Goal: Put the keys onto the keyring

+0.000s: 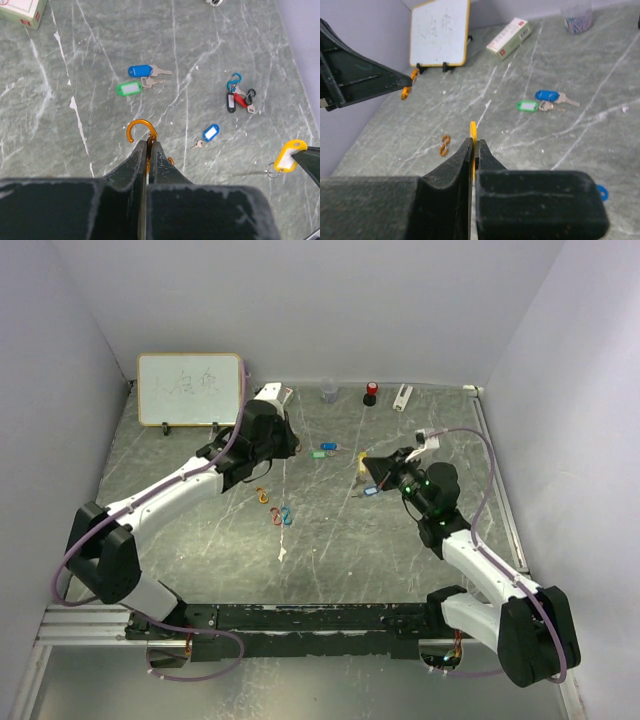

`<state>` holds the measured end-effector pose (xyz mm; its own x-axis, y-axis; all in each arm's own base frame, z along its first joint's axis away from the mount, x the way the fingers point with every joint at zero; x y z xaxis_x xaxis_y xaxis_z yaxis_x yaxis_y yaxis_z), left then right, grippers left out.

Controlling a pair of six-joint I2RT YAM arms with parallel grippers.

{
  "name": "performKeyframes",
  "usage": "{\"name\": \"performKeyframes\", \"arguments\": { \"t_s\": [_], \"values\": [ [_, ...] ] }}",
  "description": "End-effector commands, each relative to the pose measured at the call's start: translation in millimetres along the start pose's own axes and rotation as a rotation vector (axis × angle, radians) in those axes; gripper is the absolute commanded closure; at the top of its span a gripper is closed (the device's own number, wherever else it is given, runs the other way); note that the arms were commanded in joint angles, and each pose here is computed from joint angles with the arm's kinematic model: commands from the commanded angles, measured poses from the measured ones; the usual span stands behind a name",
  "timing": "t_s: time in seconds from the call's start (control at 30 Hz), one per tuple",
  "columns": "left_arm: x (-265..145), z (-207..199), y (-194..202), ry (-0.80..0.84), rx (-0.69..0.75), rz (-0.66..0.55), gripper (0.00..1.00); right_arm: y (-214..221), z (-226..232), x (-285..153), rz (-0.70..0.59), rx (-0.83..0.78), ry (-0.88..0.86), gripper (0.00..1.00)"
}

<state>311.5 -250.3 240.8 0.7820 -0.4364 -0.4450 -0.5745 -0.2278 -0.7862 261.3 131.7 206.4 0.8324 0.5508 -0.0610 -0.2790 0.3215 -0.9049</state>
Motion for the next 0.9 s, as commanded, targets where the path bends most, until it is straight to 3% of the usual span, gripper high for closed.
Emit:
{"name": "performKeyframes", "arguments": {
  "t_s": [0.0,0.23,0.87],
  "values": [
    [7,-13,-8,0.009,-0.004,0.021,0.93,-29,14,11,-0.057,-0.02,-0.047,1.0],
    [16,-25,5,0.019,0.022,0.051,0.93,-40,20,35,-0.051,-0.028,-0.007,1.0],
    [12,-53,10,0.103,-0.008,-0.021,0.93,-27,37,55,-0.056,-0.053,0.159,1.0]
  ]
}}
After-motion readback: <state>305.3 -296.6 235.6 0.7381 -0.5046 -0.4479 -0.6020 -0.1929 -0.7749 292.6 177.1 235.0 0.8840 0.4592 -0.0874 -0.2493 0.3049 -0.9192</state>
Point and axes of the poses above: each gripper's point midway between its finger pads, its own x axis out along the fingers, its own z axis along the line the jaws close on, y = z × x, the point moved 7 cm from there along -x, back along the fingers, and after that the axes turned 4 degrees about -x, right-handed, at the moved point
